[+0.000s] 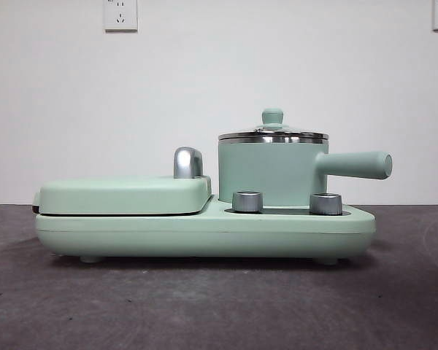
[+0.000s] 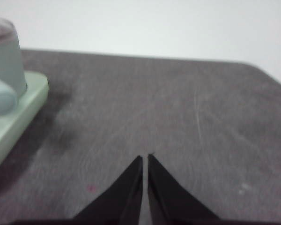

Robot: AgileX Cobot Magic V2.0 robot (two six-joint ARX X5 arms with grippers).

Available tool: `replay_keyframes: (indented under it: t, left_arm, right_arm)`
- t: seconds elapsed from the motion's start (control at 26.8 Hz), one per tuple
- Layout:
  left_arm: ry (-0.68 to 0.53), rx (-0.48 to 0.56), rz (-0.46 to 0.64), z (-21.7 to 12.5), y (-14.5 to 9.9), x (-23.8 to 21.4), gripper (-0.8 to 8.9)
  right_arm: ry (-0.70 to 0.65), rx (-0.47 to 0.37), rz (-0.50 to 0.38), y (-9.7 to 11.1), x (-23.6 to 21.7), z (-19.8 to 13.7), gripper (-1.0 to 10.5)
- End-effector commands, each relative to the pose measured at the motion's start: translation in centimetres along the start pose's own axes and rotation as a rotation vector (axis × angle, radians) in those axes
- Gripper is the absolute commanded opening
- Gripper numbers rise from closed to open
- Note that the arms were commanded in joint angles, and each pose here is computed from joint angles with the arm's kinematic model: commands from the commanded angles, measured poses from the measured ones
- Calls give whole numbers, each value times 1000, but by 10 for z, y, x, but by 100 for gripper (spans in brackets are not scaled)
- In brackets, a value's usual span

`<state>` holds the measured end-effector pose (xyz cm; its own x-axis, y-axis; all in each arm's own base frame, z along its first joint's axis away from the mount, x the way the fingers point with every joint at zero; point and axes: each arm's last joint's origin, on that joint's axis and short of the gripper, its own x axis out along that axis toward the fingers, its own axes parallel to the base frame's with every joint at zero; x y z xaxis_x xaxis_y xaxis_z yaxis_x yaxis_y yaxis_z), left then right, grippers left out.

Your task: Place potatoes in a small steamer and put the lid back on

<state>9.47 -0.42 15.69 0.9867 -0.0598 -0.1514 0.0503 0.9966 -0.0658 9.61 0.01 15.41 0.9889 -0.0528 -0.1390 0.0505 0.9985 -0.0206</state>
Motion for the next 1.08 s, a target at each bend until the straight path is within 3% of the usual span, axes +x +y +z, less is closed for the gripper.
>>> replay_keyframes:
  t: [0.04, 1.08]
  left_arm:
    - [25, 13, 6, -7, 1, 2, 25]
    - [25, 13, 6, -7, 1, 2, 25]
  right_arm:
    - [26, 28, -1, 0, 0, -4, 15]
    - [10, 28, -3, 0, 0, -2, 15]
